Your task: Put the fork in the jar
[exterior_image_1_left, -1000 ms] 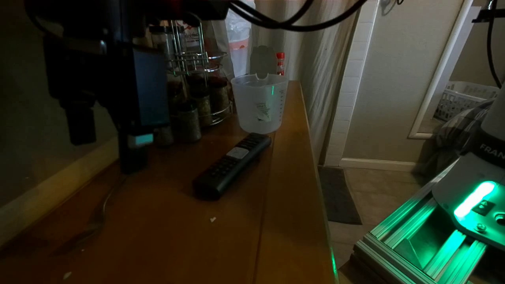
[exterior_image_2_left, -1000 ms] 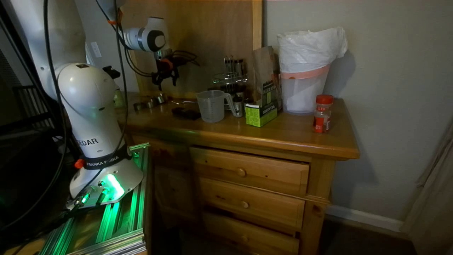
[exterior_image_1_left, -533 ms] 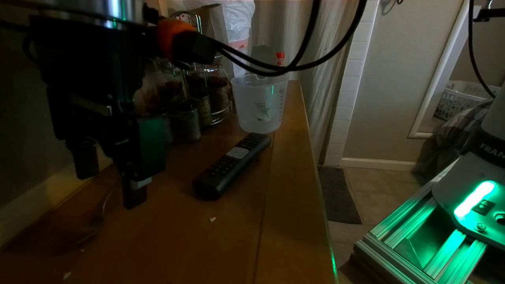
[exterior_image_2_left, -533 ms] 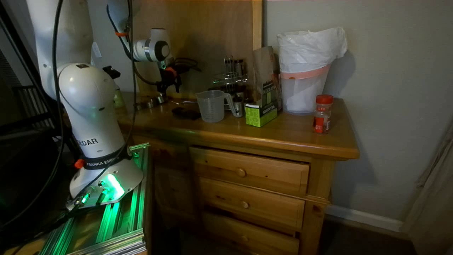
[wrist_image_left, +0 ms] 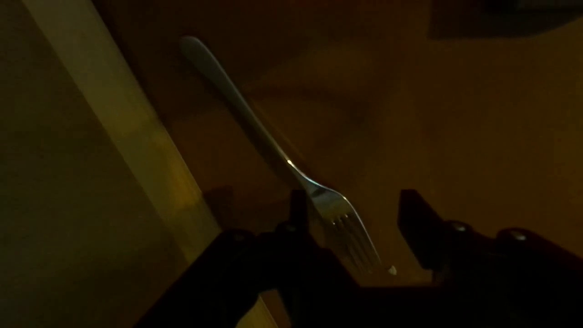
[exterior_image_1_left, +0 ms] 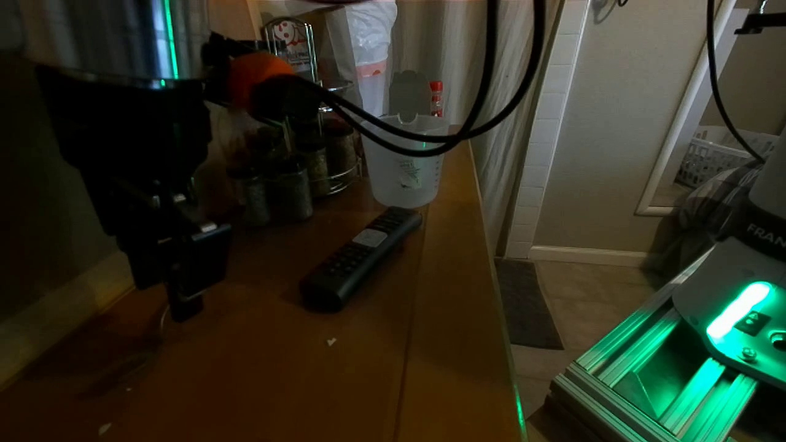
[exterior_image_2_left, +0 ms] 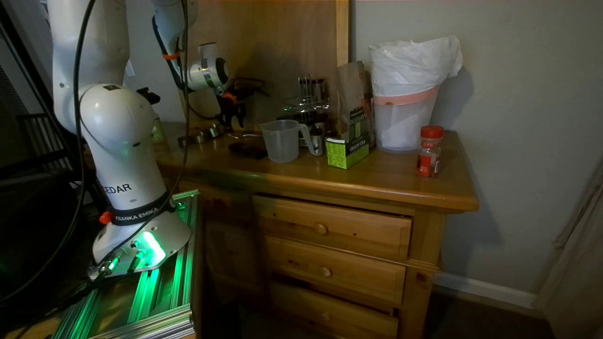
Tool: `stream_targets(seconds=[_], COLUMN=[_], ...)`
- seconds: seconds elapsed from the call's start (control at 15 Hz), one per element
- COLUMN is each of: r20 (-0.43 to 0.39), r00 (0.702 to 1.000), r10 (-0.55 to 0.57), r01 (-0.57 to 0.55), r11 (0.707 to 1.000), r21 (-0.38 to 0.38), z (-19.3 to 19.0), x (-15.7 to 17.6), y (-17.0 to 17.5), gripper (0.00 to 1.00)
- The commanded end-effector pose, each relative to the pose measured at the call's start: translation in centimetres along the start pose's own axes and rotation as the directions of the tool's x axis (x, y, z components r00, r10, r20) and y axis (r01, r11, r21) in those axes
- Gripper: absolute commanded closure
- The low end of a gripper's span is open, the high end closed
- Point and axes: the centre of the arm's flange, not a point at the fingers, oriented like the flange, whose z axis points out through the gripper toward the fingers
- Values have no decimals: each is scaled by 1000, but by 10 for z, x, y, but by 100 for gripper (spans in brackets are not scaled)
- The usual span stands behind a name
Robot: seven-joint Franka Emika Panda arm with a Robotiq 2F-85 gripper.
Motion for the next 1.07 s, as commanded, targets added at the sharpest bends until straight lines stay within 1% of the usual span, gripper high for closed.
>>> stream_targets(seconds=[0.0,0.07,0.2,0.47,0.53,0.6,0.67,0.8,0.87,0.93,1.0], r20=[43,46,49,68,68,45,-5,-46,-57,-63,-67], r00=[999,999,997,993,993,994,996,993,990,988,984], r10=[-7,-19,-51,-96,-100,-100,-94,-109,-127,-141,-165], r01=[11,24,56,102,106,103,93,103,119,133,159], r11=[996,994,992,990,990,991,991,988,986,985,983], r21=[-89,-105,-110,-96,-91,-90,-97,-117,-113,-107,-91], z=[16,17,21,32,32,31,24,16,13,10,7], x=[22,25,31,35,34,33,32,34,36,36,36], y=[14,14,12,4,3,2,2,2,1,0,-2], gripper=[43,48,51,53,53,53,40,37,32,30,30])
